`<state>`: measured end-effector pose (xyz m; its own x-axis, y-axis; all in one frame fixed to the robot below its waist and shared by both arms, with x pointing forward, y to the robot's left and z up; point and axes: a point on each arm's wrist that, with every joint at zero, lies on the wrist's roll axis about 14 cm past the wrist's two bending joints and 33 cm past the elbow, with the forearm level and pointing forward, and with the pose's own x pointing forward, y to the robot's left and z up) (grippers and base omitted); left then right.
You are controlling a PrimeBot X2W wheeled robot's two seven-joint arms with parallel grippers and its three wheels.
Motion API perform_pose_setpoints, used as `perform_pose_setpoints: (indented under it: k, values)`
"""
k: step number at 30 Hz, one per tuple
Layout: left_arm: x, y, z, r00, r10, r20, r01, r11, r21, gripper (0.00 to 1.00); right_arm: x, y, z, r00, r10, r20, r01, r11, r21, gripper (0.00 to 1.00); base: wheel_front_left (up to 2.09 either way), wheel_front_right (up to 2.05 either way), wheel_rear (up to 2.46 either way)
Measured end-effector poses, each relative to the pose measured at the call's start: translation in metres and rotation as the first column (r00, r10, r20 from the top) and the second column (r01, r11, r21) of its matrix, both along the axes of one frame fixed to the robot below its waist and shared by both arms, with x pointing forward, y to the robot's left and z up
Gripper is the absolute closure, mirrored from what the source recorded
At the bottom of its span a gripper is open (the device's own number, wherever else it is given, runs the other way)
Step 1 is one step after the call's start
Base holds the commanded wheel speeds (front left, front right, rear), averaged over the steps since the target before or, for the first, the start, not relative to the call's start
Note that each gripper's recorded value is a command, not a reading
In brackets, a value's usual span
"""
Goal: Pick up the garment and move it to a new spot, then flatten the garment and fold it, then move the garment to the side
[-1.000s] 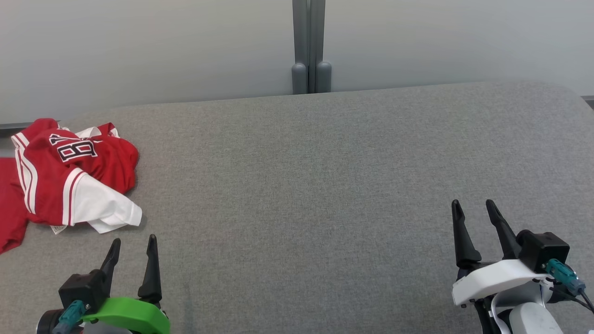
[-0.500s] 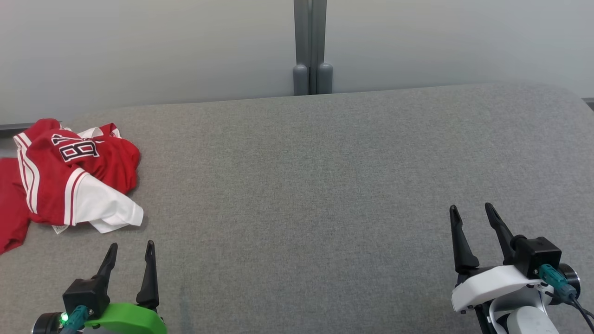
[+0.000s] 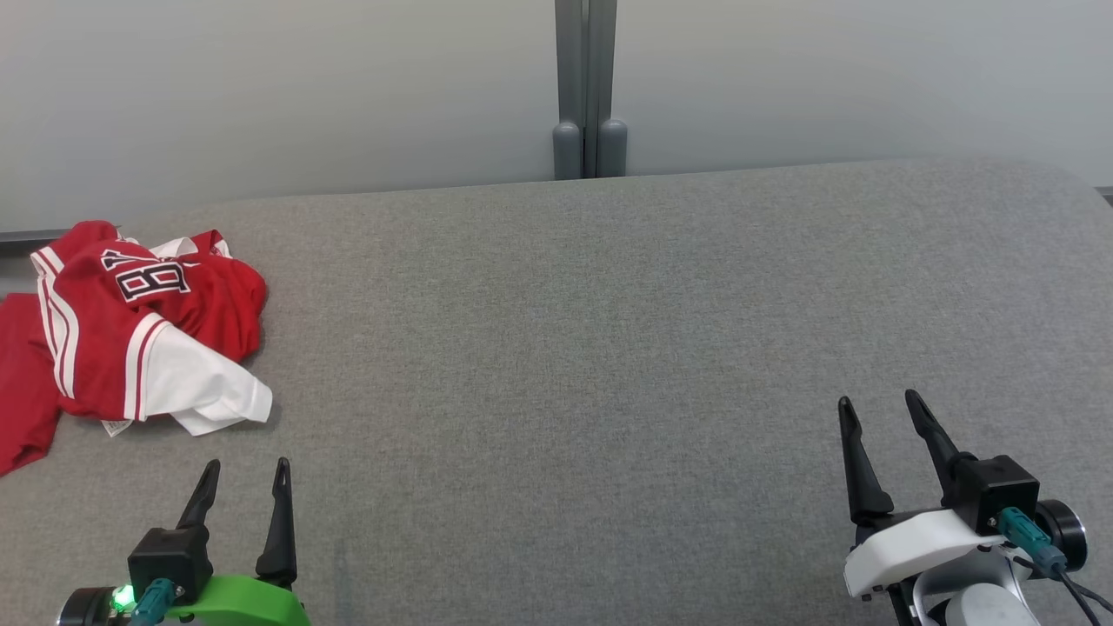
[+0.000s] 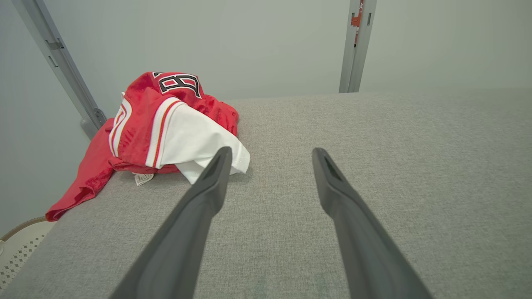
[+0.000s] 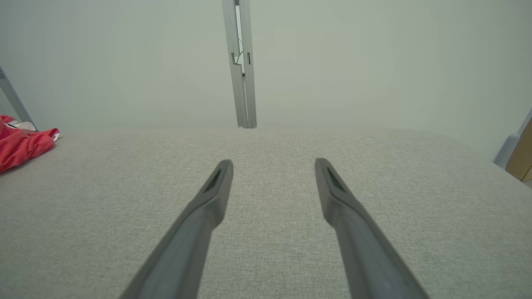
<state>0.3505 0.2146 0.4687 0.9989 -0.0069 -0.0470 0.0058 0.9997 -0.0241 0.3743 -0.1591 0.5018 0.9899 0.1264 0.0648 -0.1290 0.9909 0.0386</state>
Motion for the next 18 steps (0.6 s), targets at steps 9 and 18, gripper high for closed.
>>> perform_pose_setpoints:
  k: [9,18]
  values:
    - [-0.001,0.001,-0.002,1.0,0.0,-0.006,0.0,1.0,-0.002,0.0,0.001,0.001,-0.002,1.0,0.004,-0.006,-0.004,1.0,-0.002,0.0,0.0,0.0,0.0]
    - [-0.007,0.012,-0.002,0.999,0.035,-0.007,-0.035,0.999,-0.004,0.0,0.004,0.018,-0.002,0.999,0.053,-0.006,-0.053,0.999,0.004,0.0,0.0,0.0,0.0]
